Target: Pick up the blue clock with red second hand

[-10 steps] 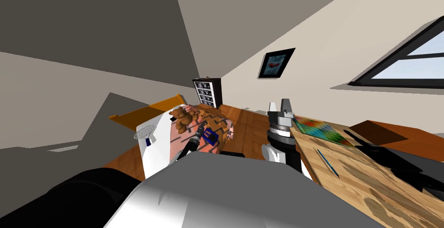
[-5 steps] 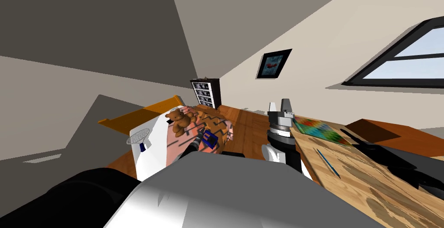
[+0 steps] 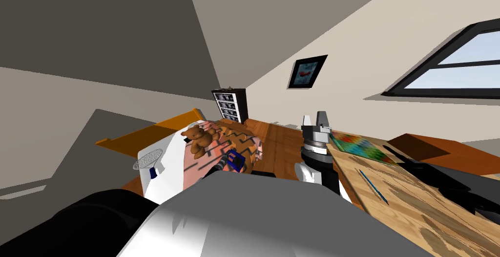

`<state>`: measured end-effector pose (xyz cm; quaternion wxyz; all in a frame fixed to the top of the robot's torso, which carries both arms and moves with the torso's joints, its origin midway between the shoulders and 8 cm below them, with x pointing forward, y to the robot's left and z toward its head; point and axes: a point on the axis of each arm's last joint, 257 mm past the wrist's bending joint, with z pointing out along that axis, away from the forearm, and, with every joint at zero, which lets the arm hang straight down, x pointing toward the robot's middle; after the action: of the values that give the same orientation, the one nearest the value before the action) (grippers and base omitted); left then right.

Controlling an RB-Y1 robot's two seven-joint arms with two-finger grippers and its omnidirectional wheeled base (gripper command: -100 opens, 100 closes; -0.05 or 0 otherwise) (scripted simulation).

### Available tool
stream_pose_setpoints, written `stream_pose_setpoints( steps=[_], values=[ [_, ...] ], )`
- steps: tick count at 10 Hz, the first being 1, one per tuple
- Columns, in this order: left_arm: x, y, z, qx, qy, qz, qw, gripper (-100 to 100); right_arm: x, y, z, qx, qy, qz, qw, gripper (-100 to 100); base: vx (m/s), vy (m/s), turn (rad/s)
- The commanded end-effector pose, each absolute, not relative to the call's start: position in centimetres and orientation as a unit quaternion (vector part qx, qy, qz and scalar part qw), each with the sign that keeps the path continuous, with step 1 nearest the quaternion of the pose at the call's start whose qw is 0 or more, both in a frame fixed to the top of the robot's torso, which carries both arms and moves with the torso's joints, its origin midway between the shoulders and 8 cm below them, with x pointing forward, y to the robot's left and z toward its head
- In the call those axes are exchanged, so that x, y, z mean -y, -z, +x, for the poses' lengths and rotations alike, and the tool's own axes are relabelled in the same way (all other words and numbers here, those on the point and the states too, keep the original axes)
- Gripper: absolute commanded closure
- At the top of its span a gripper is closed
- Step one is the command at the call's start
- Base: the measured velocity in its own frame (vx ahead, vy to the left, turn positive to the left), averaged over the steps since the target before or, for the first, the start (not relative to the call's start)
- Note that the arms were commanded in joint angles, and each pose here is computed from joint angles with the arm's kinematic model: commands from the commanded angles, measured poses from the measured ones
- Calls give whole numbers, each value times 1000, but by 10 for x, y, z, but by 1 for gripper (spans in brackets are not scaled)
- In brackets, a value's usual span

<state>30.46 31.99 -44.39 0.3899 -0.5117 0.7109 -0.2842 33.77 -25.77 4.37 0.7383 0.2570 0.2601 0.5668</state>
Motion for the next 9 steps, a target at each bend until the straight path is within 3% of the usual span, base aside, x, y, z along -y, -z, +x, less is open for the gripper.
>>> stream_pose_setpoints(
  steps=[1, 9],
  values=[
    [-326, 469, 287, -725, 263, -521, 366, -100, 258, -44, 338, -260, -567, 257, 738, 0, 48, 12, -74],
    [-353, 564, 190, -775, 157, -560, 247, -100, 258, -44, 338, -260, -567, 257, 738, 0, 82, 20, -65]
  ],
)
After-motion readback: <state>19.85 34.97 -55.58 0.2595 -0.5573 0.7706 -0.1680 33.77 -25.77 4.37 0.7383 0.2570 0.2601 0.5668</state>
